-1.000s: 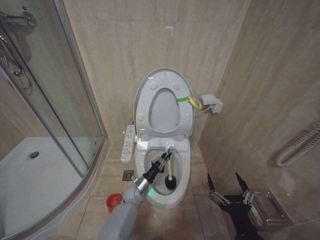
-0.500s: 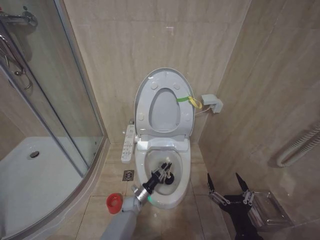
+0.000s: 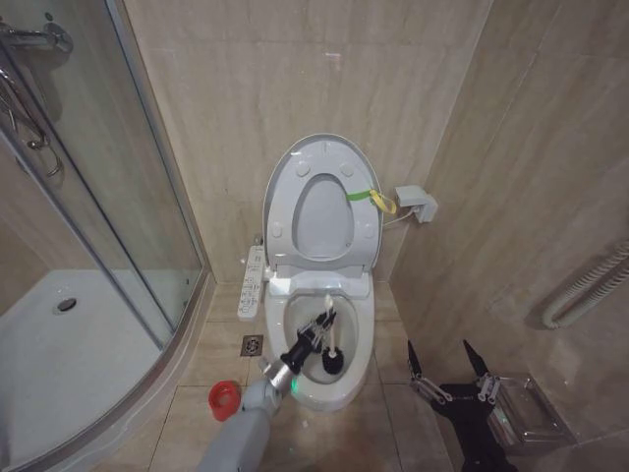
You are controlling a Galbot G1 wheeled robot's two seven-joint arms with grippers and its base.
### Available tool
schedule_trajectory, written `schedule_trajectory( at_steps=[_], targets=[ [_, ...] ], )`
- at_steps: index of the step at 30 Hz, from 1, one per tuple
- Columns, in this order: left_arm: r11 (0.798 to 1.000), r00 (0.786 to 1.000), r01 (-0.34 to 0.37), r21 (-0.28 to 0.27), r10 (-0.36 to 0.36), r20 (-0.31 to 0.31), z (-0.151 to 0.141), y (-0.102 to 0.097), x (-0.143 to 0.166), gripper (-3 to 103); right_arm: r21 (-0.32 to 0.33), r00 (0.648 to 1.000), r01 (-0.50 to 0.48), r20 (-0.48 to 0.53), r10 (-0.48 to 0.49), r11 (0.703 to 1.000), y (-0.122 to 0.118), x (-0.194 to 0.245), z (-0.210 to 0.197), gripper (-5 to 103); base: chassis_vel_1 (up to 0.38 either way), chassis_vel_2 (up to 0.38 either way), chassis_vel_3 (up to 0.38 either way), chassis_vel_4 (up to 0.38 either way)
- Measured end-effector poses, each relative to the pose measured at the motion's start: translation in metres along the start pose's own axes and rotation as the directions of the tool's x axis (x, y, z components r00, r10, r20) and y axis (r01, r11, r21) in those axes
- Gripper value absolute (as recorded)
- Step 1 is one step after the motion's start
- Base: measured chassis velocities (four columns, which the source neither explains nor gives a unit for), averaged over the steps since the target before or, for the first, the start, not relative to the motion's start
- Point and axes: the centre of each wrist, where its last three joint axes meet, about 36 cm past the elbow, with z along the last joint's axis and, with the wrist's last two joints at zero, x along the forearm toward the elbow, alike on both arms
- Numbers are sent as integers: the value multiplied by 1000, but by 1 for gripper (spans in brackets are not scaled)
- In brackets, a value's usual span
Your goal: Open the toilet lid, clean the toilet bowl with a toilet brush, close the toilet lid, and flush.
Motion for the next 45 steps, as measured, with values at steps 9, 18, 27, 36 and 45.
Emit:
schedule_trajectory(
  at_steps=[9, 18, 27, 36, 45],
  targets=[
    [999, 997, -19, -49, 23, 68, -37, 18, -28, 18, 0, 1000, 0, 0, 0, 1000, 0, 0, 0, 100, 0, 0, 0, 0],
    [999, 994, -36, -31, 39, 102, -40, 10, -47, 15, 0, 1000, 0, 0, 0, 1000, 0, 0, 0, 100, 0, 0, 0, 0],
    [999, 1000, -30, 24, 30, 9, 10, -16, -3, 15, 0, 1000, 0, 0, 0, 1000, 0, 0, 0, 100, 0, 0, 0, 0],
    [998, 991, -47, -36, 51, 124, -42, 6, -55, 15, 0, 1000, 0, 0, 0, 1000, 0, 0, 0, 100, 0, 0, 0, 0],
    [1000, 999, -24, 19, 23, 24, 8, -11, -10, 15, 0, 1000, 0, 0, 0, 1000, 0, 0, 0, 100, 0, 0, 0, 0]
  ],
)
